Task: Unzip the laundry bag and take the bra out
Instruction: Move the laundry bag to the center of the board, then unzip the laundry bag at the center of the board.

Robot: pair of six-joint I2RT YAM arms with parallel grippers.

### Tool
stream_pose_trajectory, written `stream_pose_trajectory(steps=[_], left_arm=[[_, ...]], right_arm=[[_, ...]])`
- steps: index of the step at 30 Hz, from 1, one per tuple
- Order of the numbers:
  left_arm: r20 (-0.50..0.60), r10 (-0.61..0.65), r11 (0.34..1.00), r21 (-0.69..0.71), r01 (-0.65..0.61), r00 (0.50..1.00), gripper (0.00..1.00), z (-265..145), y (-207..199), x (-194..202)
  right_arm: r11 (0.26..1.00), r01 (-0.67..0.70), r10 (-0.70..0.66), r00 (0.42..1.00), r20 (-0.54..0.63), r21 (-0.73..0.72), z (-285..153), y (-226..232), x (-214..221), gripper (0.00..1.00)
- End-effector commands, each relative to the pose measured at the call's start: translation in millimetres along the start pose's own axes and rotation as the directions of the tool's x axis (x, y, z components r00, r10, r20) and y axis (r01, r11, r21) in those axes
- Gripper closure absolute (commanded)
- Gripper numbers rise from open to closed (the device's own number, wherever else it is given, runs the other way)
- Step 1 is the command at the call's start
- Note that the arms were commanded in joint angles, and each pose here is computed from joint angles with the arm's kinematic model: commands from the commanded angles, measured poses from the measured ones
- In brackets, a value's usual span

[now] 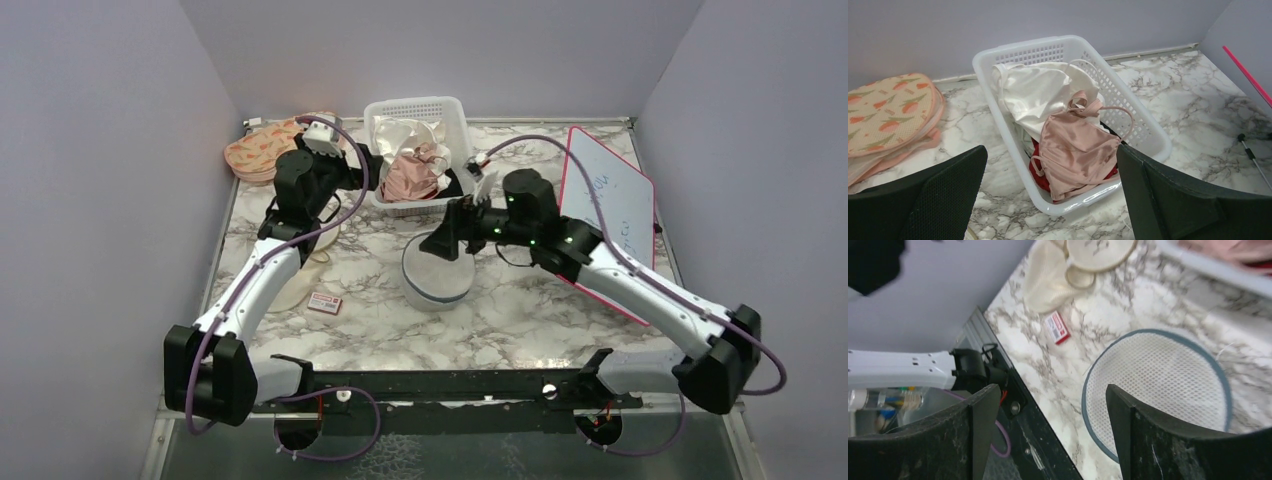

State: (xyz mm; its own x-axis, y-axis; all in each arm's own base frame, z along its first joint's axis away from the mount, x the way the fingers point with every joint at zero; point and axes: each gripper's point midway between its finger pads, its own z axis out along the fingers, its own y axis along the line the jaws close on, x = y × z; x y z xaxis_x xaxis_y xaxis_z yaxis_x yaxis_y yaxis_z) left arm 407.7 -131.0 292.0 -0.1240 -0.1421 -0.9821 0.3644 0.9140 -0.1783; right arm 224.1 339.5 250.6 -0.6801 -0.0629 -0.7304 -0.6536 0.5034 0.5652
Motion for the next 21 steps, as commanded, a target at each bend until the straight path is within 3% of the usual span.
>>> stream_pose_trajectory(steps=[1,6,11,15,21], left_arm=[[-0.036,-0.003,0.998,0.068,0.005,0.999,0.01,8.1,-21.7,11.6],[-0.129,0.047,0.992,0.122,-0.031,0.991,0.01,16.2,-54.2,46.1],[-0.277,0.169,0.974,0.197,-0.116,0.946,0.01,16.9,-107.8,90.5],[-0.330,0.261,0.955,0.226,-0.192,0.907,0.01,-1.1,-148.4,113.6],[-0.501,0.096,0.971,0.238,0.030,0.860,0.01,-40.4,-179.8,151.9]], right_arm=[[0.983,0.071,-0.102,0.978,0.183,0.172,-52.0,-3.4,-42.5,0.23],[0.938,0.066,-0.160,0.954,0.255,0.340,-103.0,-18.6,-48.4,0.20],[0.944,0.065,-0.172,0.933,0.316,0.323,-132.8,-10.2,-40.9,0.18],[0.937,0.068,-0.190,0.923,0.335,0.343,-149.2,-13.0,-33.2,0.16],[0.919,0.104,-0.238,0.916,0.324,0.380,-162.8,-16.8,-28.5,0.15]])
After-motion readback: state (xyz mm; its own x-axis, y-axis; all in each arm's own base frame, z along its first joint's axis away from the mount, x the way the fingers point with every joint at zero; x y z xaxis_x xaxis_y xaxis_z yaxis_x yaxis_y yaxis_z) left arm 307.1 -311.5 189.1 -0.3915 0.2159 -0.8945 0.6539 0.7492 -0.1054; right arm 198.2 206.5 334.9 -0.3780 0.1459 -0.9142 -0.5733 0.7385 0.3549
